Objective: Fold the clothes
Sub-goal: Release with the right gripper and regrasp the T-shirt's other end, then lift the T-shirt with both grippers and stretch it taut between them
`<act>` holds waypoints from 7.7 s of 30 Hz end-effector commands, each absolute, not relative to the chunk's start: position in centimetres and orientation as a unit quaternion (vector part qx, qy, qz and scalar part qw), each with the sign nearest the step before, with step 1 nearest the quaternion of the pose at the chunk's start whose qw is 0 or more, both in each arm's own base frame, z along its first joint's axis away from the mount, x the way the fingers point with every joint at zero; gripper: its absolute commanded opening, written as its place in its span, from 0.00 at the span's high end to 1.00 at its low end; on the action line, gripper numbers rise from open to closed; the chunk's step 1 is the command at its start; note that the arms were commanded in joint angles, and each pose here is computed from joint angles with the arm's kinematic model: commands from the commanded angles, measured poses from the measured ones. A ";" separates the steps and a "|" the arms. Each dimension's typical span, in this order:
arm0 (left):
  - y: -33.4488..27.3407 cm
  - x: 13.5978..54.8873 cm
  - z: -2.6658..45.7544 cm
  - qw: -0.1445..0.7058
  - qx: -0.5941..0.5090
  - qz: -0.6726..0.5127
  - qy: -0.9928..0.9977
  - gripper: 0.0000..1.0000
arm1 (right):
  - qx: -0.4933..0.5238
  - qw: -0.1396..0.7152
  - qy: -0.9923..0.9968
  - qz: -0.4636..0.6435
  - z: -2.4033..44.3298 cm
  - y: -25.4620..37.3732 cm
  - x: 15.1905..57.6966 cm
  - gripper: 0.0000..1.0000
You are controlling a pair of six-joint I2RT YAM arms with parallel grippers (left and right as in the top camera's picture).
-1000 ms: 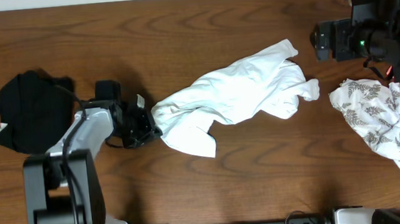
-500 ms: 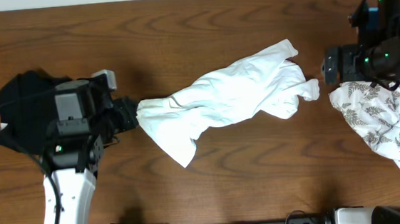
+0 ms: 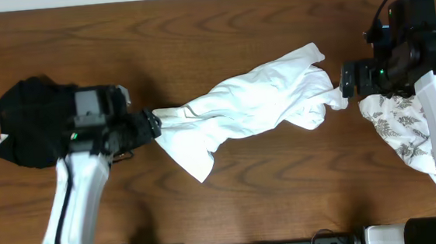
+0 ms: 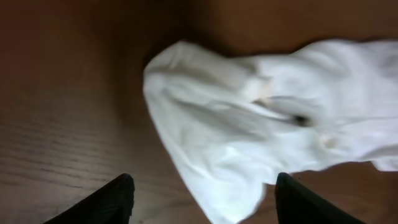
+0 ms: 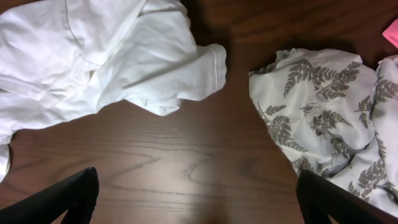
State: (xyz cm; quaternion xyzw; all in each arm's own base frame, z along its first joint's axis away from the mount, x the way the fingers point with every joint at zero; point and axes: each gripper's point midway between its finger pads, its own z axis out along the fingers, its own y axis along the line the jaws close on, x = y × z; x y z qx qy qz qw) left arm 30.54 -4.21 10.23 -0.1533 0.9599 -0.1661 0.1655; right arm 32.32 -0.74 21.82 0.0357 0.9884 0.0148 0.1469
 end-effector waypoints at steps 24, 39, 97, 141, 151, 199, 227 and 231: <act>-9.1 31.8 1.2 0.025 -0.139 -0.297 0.944 0.94 | 0.036 0.153 0.987 0.019 22.1 -0.6 32.3 0.01; -6.3 30.7 17.9 0.275 -0.115 -0.243 0.923 0.94 | 0.034 0.160 0.986 0.016 22.2 -0.7 32.7 0.01; -5.0 30.1 17.0 0.264 -0.134 -0.204 0.933 0.94 | -0.237 0.197 0.951 -0.015 4.8 7.8 33.0 0.20; -0.6 31.4 25.5 0.402 -0.210 -0.124 0.882 0.94 | -0.026 0.532 0.841 -0.090 38.5 -1.4 38.2 0.99; -4.5 31.7 28.0 0.417 -0.150 -0.234 0.866 0.94 | -0.028 0.521 0.848 -0.090 37.9 -1.4 37.9 0.99; -7.6 47.5 37.9 0.557 -0.087 -0.393 0.727 0.94 | -0.039 0.592 0.802 -0.074 39.1 -0.2 51.6 0.99; -8.5 39.6 26.7 0.293 -0.080 -0.360 0.882 0.94 | -0.033 0.353 0.932 -0.074 29.3 -2.5 44.6 0.99; -9.5 39.4 29.8 0.327 -0.046 -0.397 0.856 0.94 | -0.033 0.360 0.929 -0.074 29.9 -2.5 44.4 0.99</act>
